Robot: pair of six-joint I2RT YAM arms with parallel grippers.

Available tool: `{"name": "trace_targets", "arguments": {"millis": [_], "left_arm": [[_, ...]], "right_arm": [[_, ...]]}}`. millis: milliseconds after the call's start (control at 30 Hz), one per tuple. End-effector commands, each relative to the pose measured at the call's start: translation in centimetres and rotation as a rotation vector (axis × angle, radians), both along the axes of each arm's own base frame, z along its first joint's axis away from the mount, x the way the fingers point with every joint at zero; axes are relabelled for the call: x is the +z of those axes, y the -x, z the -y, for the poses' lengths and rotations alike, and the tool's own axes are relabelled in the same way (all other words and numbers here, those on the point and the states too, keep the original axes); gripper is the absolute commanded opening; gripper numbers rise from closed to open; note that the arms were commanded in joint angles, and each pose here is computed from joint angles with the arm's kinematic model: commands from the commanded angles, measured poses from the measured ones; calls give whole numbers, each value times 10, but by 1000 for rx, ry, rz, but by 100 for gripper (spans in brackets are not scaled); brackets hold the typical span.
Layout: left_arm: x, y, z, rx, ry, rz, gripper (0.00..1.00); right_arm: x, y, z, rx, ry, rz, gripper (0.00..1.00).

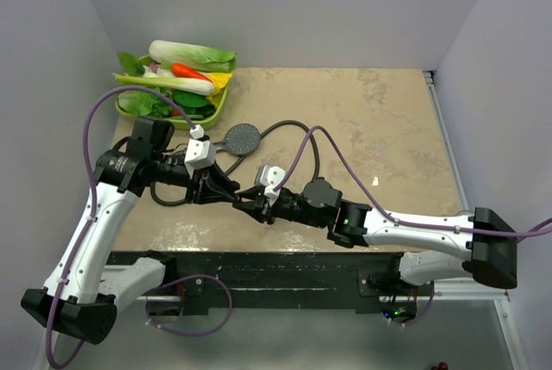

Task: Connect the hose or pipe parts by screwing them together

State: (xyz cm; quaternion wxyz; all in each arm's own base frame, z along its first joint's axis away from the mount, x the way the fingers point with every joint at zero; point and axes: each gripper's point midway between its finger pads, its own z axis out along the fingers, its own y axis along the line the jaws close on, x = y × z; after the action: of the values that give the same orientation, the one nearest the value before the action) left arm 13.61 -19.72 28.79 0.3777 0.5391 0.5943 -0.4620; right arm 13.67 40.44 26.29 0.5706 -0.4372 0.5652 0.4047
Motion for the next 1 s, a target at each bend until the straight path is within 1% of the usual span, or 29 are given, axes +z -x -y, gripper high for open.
{"name": "trace_targets", "arguments": {"millis": [0, 267, 300, 433, 500, 533, 567, 600, 667, 700, 800, 967], "left_arm": [[17, 1, 4, -12, 44, 9, 0], [16, 2, 4, -16, 40, -10, 0], [15, 1, 4, -18, 37, -8, 0], [14, 2, 4, -23, 37, -7, 0], [14, 2, 4, -30, 40, -1, 0], [14, 2, 5, -38, 43, -3, 0], [14, 6, 4, -48, 43, -18, 0], [16, 7, 5, -65, 54, -3, 0], [17, 9, 5, -77, 54, -26, 0], [17, 9, 5, -86, 59, -16, 0], [17, 10, 6, -93, 59, -26, 0], [17, 12, 5, -94, 57, -24, 0]], "right_arm": [[88, 7, 1, 26, -309, 60, 0], [99, 8, -1, 32, -314, 64, 0], [104, 7, 2, 28, -319, 96, 0], [113, 10, 9, 31, -357, 105, 0], [114, 12, 11, 59, -365, 108, 0], [118, 15, 14, 81, -388, 84, 0], [120, 11, 17, 82, -397, 81, 0], [120, 17, 17, 124, -409, 70, 0], [123, 12, 22, 139, -425, 61, 0], [125, 17, 24, 180, -440, 45, 0], [128, 15, 27, 208, -460, 26, 0], [129, 20, 25, 266, -454, 28, 0]]}}
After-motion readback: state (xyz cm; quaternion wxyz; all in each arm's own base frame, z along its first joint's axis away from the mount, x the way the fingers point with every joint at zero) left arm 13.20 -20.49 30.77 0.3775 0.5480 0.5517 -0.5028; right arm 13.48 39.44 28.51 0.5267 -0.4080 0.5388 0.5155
